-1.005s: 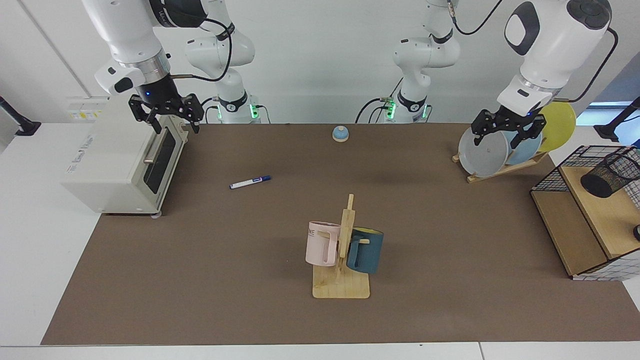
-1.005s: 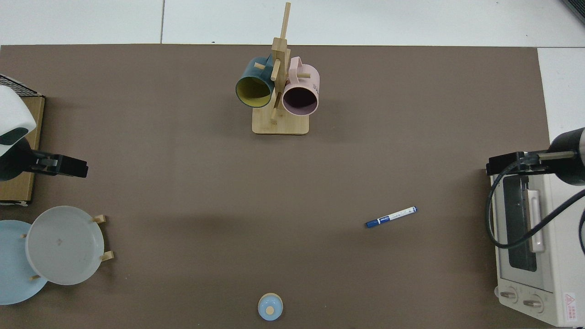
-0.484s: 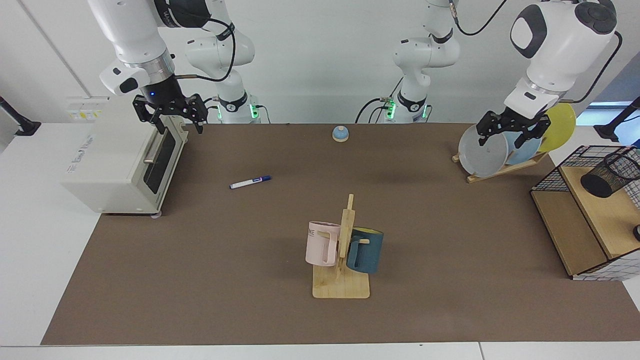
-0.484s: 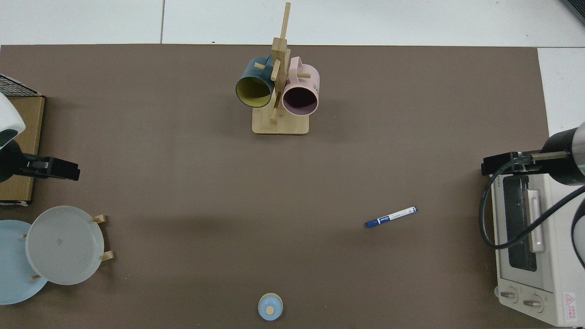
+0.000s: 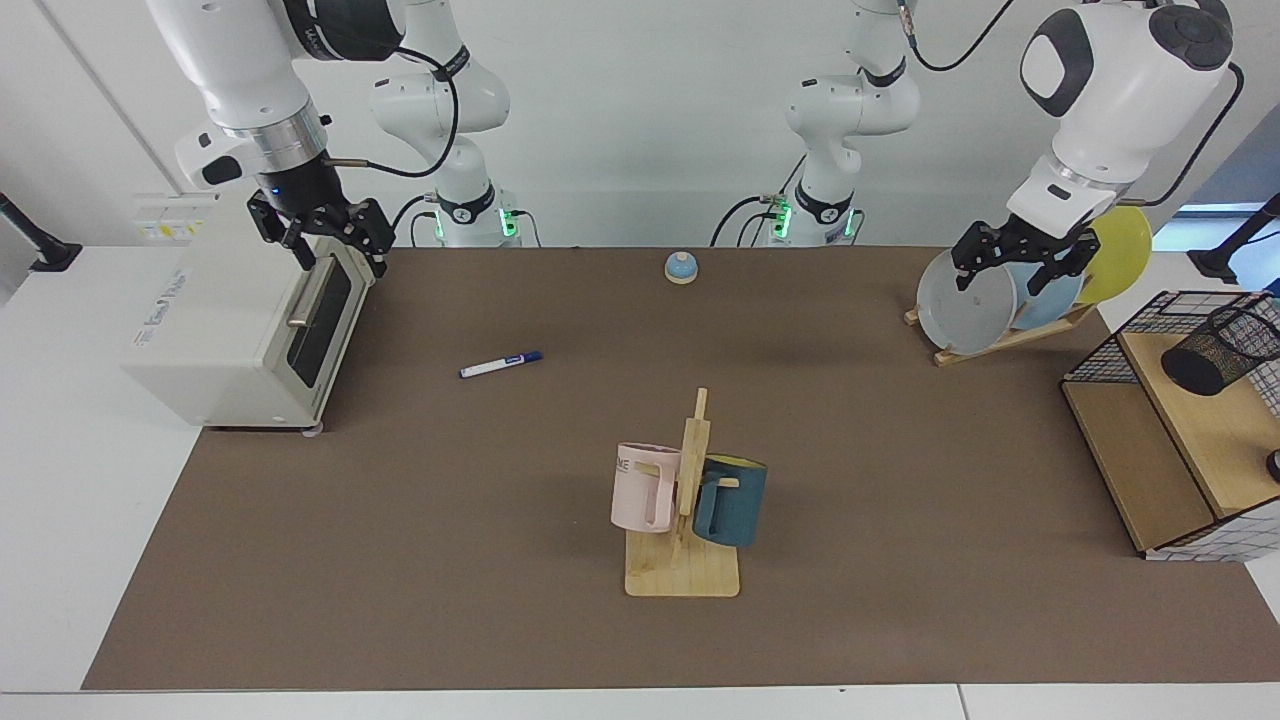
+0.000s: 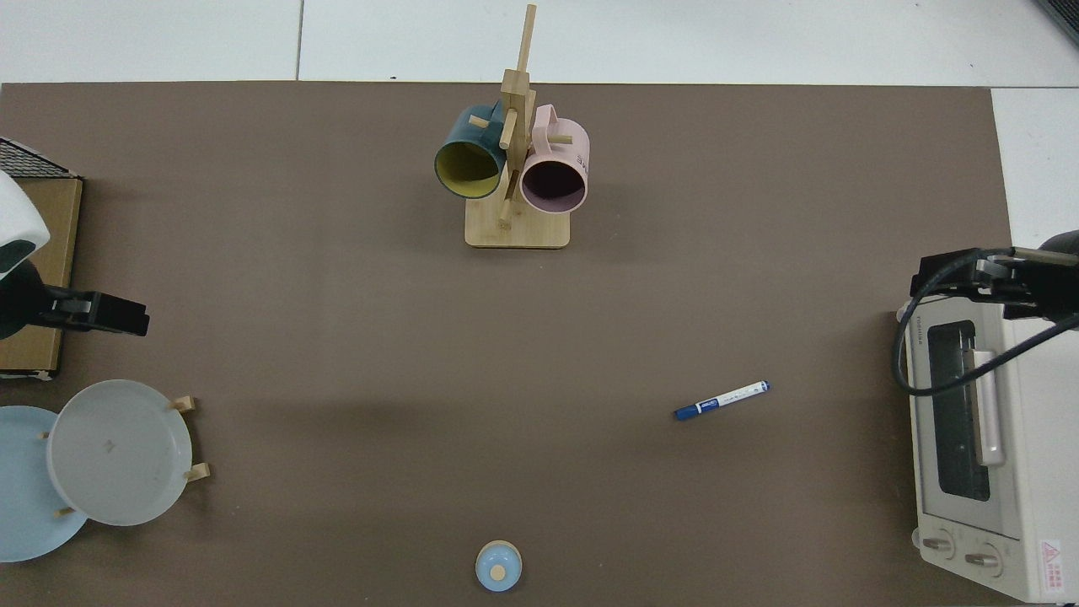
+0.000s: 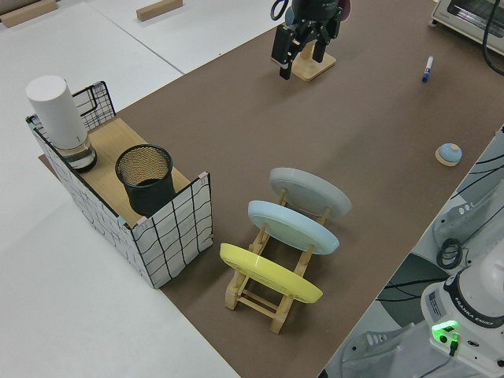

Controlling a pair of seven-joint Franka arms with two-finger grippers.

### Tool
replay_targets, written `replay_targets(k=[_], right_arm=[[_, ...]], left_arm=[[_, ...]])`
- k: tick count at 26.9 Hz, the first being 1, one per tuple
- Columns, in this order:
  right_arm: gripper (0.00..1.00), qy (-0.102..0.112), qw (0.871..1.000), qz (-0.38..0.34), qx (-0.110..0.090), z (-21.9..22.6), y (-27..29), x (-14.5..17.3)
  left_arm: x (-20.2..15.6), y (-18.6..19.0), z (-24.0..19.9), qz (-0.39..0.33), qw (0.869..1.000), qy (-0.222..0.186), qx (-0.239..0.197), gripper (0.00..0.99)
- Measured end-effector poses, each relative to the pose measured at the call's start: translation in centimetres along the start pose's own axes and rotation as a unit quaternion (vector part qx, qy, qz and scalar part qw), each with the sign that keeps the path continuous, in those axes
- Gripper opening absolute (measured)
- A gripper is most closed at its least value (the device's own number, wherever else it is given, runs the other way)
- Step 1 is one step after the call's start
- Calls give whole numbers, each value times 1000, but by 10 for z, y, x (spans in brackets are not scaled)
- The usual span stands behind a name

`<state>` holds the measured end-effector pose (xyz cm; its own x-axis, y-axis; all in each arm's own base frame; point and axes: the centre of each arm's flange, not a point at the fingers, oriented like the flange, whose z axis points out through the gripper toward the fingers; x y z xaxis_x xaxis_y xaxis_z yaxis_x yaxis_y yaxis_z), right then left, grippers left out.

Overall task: Put markers into pen holder
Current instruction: 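Reach the right gripper toward the blue-capped white marker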

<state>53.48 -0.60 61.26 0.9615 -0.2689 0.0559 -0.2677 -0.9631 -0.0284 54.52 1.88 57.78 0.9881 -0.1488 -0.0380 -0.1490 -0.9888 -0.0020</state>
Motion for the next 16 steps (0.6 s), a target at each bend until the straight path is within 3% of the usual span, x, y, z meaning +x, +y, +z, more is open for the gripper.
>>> replay_targets(k=[10,16], right_arm=[[1000,-40,983,179,-15,47,-23,-19],[1000,-54,951,302,-34,76,-67,-44]], left_arm=[[0,0,0,0,1000,-1,0,991],[0,0,0,0,1000,-1,0,991]])
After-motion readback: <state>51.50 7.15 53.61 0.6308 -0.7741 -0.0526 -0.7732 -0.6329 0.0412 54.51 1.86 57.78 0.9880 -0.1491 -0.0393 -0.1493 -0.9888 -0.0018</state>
